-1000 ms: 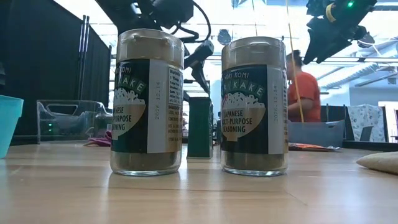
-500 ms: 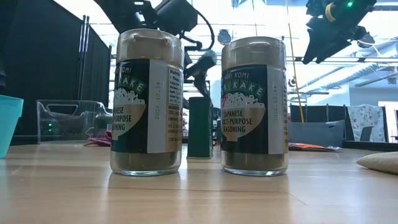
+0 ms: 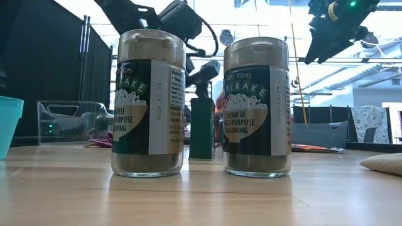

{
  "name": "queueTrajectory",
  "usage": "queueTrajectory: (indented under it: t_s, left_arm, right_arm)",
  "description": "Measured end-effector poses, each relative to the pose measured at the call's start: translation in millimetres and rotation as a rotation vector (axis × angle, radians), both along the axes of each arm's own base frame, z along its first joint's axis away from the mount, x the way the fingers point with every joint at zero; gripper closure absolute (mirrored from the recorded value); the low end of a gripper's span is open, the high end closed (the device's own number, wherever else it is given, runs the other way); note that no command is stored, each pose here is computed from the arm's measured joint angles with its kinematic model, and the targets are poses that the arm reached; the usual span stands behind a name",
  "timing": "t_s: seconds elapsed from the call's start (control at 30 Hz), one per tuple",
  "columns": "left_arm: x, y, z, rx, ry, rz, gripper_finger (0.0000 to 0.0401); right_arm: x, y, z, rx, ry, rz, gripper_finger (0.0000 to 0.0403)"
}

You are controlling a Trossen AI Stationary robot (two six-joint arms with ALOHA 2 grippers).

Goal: Sort spices by type
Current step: Put the top black seasoning can into the light blue bin

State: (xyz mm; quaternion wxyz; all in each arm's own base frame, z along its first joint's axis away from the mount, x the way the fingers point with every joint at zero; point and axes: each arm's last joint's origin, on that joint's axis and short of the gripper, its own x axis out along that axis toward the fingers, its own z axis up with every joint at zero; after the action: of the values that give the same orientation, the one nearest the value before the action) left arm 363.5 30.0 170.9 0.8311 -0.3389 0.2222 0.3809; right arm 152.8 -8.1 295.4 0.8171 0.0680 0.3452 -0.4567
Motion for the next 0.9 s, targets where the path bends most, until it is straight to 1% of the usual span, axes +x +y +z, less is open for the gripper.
queueTrajectory:
  t_s: [0.27, 0.47, 0.57, 0.73, 0.9]
  left_arm:
    - [-3.4, 4.7, -2.1, 0.0, 0.042, 0.014, 0.0173]
    - [-3.5, 6.7, -1.8, 0.072, 0.104, -0.068, 0.0173]
    - [-3.3, 6.7, -1.7, 0.083, 0.122, -0.112, 0.0173]
    - [-2.8, 7.4, 0.4, 0.04, 0.101, -0.154, 0.0173]
    - [-4.0, 14.0, 4.8, -0.047, 0.081, -0.221, 0.0173]
  right_arm:
    - [0.0, 0.0, 0.0, 0.0, 0.0, 0.0, 0.0085]
    - [0.0, 0.0, 0.0, -0.001, 0.0, 0.0, 0.0085]
    - [0.4, 0.0, 0.2, 0.0, -0.005, 0.0, 0.0085]
    - [0.6, 0.0, 0.3, -0.001, -0.005, 0.002, 0.0085]
    - [0.6, 0.1, 0.3, -0.001, -0.005, 0.002, 0.0085]
